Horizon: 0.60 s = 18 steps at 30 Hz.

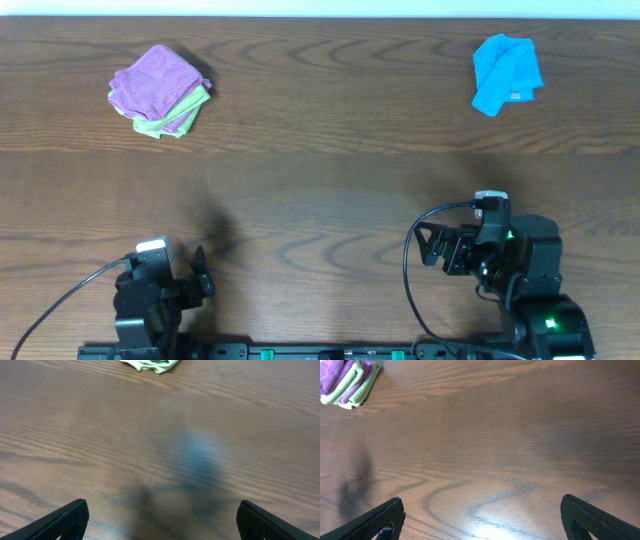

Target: Fold the cloth

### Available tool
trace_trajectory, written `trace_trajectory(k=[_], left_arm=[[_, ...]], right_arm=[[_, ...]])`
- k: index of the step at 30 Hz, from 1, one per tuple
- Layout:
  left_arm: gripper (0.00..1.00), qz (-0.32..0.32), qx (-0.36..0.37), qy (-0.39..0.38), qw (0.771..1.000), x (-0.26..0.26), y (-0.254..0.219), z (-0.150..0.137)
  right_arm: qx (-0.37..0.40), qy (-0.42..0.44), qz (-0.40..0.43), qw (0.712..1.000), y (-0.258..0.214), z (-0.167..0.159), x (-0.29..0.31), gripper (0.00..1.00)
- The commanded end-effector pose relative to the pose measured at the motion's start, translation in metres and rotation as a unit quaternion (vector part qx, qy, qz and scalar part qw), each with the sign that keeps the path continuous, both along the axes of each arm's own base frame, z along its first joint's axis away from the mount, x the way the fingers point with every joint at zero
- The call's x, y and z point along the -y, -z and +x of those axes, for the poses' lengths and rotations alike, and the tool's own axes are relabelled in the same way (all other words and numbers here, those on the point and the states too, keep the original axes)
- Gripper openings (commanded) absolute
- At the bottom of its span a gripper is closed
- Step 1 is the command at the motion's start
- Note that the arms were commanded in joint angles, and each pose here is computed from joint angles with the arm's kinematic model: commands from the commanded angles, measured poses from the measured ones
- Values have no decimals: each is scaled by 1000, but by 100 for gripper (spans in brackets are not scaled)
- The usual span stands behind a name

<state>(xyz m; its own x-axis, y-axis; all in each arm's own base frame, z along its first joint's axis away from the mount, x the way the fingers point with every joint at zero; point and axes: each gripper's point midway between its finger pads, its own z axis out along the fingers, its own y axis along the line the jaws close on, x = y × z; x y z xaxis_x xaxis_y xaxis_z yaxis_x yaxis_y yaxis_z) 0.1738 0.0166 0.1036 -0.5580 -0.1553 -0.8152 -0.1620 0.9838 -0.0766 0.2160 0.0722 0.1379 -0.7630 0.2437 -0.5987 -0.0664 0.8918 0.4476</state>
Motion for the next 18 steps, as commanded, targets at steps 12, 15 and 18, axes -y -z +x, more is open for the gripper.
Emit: trace_trajectory(k=[12,15,18], left_arm=[[96,21,-53,45,997,9,43,-4],[95,31,-62,72,995,14,50,-4],[95,40,-62,78,994,13,50,-4]], right_arm=[[0,8,5,1000,-1,0,1,99],[0,8,5,1000,-1,0,1,99],[0,8,5,1000,-1,0,1,98]])
